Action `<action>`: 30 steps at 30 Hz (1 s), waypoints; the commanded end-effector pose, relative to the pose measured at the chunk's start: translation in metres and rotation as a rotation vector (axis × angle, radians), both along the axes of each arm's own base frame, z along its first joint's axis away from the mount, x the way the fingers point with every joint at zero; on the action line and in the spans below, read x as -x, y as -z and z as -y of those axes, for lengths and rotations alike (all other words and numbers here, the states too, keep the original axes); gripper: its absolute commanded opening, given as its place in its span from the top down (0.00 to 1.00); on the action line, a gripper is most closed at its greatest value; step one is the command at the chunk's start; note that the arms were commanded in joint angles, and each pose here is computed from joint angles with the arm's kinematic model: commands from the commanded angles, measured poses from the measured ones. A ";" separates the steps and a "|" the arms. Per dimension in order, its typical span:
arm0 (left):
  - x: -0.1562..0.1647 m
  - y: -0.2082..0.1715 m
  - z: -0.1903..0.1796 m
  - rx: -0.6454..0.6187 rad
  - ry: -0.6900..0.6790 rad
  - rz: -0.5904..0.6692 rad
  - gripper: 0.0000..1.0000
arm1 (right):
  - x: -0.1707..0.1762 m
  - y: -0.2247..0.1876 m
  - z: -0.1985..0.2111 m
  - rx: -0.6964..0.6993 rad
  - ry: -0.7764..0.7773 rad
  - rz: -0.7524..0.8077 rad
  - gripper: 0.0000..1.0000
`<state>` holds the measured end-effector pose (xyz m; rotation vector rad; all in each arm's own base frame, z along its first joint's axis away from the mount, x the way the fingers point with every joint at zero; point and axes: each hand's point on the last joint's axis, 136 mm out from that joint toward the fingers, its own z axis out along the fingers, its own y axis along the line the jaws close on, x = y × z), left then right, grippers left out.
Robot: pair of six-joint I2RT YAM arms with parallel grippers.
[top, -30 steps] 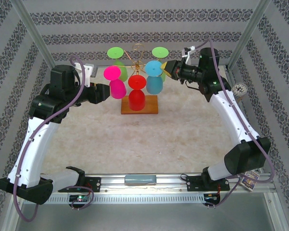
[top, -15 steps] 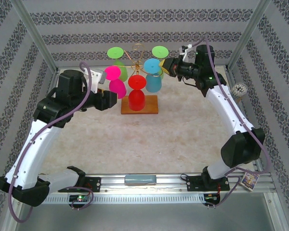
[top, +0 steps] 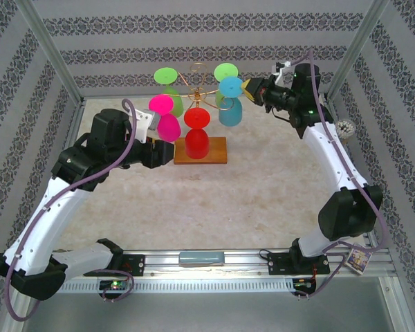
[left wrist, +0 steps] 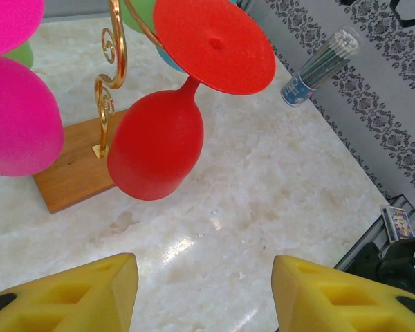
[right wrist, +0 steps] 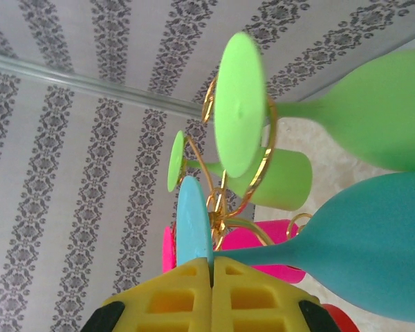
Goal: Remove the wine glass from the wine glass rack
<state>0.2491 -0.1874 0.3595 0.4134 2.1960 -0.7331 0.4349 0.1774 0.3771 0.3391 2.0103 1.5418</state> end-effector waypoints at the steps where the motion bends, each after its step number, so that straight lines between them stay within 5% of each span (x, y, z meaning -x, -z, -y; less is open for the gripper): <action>1: 0.010 0.001 0.001 0.008 -0.007 -0.019 0.46 | 0.009 -0.018 0.009 -0.019 0.013 0.058 1.00; 17: 0.032 0.017 0.009 -0.005 0.005 -0.067 0.46 | 0.040 0.007 0.037 -0.015 0.049 0.015 1.00; 30: 0.058 0.042 0.013 -0.022 0.020 -0.126 0.46 | 0.105 0.038 0.043 0.030 0.035 0.013 1.00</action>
